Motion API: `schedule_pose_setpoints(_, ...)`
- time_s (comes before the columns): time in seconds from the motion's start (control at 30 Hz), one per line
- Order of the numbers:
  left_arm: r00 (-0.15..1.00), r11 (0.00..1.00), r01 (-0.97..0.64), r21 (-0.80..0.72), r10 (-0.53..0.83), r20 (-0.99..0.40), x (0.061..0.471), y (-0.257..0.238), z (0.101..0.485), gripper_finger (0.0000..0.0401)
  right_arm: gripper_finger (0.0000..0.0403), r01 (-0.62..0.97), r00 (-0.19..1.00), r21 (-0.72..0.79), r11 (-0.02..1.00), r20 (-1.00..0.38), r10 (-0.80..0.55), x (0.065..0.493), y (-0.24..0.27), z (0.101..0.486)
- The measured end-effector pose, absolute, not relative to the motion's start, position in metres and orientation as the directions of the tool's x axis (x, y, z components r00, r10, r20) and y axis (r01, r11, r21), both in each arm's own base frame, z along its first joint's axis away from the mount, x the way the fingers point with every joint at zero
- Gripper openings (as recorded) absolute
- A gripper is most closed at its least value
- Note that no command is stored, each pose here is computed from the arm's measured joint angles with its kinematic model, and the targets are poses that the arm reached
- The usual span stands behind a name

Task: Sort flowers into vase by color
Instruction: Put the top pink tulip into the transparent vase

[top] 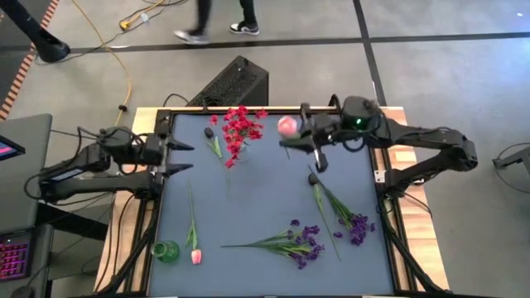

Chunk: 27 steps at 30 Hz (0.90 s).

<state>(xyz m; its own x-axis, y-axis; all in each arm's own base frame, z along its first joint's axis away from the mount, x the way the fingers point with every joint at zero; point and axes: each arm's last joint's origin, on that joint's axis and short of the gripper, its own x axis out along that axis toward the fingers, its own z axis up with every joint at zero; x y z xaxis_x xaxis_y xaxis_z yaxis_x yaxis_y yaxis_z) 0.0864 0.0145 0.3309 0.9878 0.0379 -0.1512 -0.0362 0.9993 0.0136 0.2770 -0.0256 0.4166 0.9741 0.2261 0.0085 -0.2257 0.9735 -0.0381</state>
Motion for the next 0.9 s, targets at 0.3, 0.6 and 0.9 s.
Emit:
schedule_pose_setpoints(0.3, 0.972, 0.983, 0.145, -0.114, -0.163, -0.17, 0.101, 0.011, 0.295, 0.0237, 0.003, -0.31, 0.945, -0.096, 0.946, -0.142, 0.295, 0.288, 0.04, 0.366)
schedule_pose_setpoints(0.6, 0.952, 0.949, 0.303, -0.089, -0.306, -0.014, 0.121, -0.003, 0.259, 0.0237, 0.0032, -0.304, 0.953, -0.048, 0.951, -0.012, 0.304, 0.285, 0.067, 0.309)
schedule_pose_setpoints(0.9, 0.916, 0.939, 0.344, -0.023, -0.33, 0.23, 0.136, -0.028, 0.223, 0.0237, 0.0029, -0.302, 0.952, 0.098, 0.948, 0.078, 0.295, 0.313, 0.073, 0.243)
